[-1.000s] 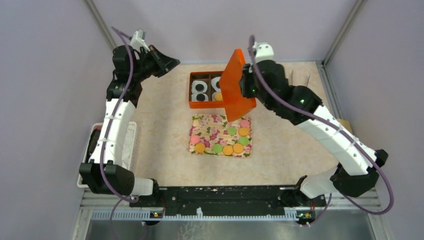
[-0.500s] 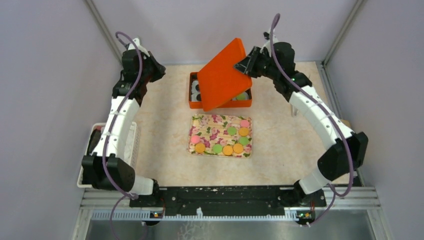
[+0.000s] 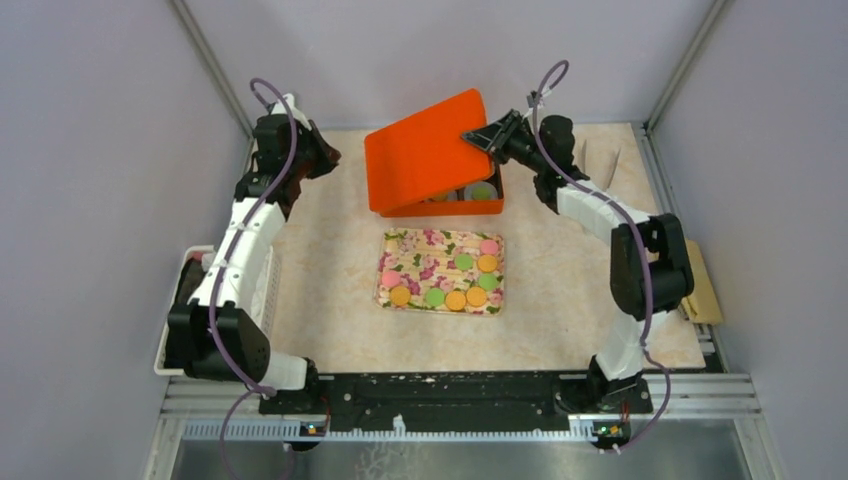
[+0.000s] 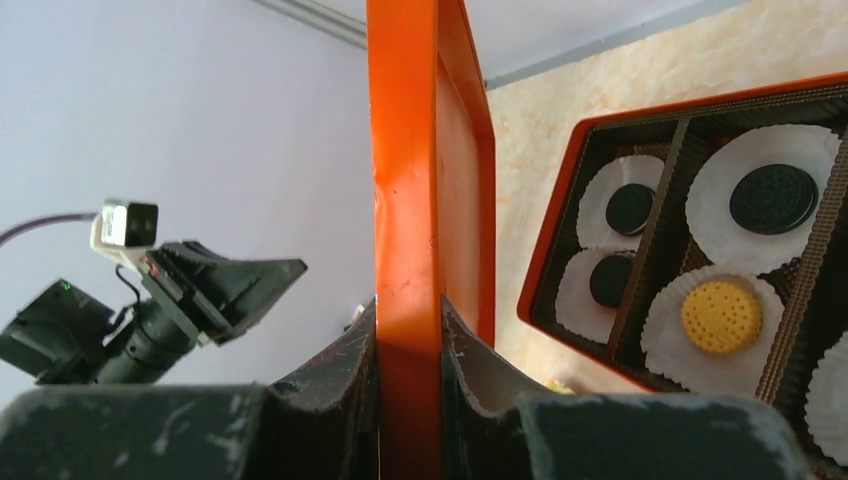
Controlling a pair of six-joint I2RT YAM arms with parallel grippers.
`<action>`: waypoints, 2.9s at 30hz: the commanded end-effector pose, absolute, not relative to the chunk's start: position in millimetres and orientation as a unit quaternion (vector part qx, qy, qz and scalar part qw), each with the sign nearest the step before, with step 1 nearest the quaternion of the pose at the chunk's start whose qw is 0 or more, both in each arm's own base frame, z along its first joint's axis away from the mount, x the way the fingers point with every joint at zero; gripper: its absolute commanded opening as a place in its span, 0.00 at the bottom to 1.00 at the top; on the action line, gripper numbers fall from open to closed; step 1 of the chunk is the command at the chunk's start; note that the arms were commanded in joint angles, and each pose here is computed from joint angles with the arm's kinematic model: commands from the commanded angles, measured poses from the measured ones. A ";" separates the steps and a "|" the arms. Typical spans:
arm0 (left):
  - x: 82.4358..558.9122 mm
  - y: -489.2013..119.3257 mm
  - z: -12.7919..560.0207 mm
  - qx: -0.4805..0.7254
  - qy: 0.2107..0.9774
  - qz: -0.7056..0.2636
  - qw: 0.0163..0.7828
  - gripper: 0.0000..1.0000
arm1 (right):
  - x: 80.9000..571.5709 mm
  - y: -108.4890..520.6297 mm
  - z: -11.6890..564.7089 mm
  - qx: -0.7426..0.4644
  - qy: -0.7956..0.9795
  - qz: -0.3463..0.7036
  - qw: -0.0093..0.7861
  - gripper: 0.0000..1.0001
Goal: Pack the cookies
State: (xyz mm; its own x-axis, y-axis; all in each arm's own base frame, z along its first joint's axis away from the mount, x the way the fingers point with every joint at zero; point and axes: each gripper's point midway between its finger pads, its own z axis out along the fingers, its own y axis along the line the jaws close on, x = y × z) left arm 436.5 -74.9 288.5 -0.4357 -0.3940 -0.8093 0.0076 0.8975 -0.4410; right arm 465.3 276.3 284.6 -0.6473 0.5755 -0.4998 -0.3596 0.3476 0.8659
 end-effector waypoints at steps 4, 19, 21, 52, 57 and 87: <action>425.9 -79.9 303.8 -0.092 0.801 -0.208 0.553 0.00 | 492.1 275.9 302.7 0.091 0.632 0.620 0.455 0.00; 415.3 -101.8 270.1 -0.077 0.804 -0.241 0.538 0.00 | 533.0 250.9 230.8 0.133 0.667 0.599 0.422 0.00; 414.7 -107.6 267.0 -0.070 0.803 -0.244 0.539 0.00 | 537.8 246.4 223.7 0.136 0.670 0.602 0.414 0.00; 447.7 -197.4 143.7 0.007 0.847 -0.260 0.465 0.00 | 551.5 200.0 126.6 0.157 0.710 0.588 0.353 0.00; 448.3 -203.2 125.1 0.010 0.856 -0.258 0.448 0.00 | 552.9 190.5 122.8 0.166 0.710 0.584 0.357 0.06; 488.7 -243.6 145.7 0.011 0.834 -0.307 0.458 0.00 | 549.5 183.6 122.6 0.166 0.720 0.574 0.354 0.26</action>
